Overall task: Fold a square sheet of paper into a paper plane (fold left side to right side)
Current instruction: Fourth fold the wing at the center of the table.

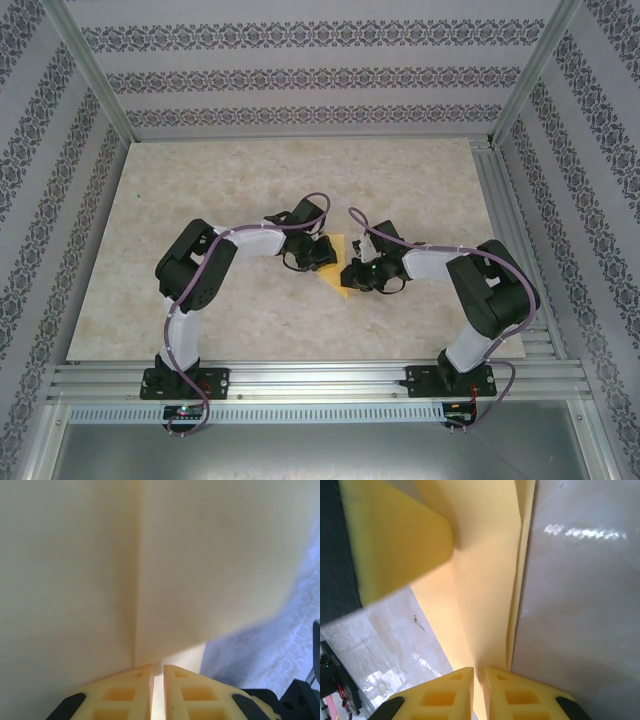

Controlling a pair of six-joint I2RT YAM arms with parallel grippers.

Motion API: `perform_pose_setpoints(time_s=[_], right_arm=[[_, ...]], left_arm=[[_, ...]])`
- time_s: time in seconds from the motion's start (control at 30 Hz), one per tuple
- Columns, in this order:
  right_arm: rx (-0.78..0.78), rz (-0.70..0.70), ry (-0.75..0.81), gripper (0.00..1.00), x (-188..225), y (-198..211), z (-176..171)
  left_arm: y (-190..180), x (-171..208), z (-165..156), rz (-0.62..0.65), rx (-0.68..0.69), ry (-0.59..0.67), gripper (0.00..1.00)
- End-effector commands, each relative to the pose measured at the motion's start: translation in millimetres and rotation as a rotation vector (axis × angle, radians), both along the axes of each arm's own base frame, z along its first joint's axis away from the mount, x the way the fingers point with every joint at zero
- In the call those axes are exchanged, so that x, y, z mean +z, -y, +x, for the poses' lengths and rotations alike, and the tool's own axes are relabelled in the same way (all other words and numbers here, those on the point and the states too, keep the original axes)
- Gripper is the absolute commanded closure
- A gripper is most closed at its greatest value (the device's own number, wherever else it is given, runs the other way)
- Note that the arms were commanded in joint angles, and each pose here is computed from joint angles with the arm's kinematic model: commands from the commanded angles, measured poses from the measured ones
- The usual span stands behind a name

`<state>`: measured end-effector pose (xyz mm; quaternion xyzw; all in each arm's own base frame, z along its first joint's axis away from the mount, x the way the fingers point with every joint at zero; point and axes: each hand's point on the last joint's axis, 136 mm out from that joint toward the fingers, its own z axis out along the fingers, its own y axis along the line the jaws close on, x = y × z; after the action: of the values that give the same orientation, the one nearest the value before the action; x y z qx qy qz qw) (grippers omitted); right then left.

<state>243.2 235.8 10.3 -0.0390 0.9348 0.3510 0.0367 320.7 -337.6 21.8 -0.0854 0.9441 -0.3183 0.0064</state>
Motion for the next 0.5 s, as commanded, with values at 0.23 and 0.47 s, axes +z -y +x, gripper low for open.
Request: perform_pose_setpoints(time_s=[0.23, 0.47], right_arm=[[0.012, -0.232, -0.204, 0.85, -45.8, 39.3, -57.6], [0.008, -0.230, -0.196, 0.85, -44.8, 36.7, -53.5]], left_arm=[[-27.0, -8.8, 48.2, 0.052, 0.073, 0.043, 0.83], [-40.1, 24.2, 51.5, 0.069, 0.071, 0.125, 0.83]])
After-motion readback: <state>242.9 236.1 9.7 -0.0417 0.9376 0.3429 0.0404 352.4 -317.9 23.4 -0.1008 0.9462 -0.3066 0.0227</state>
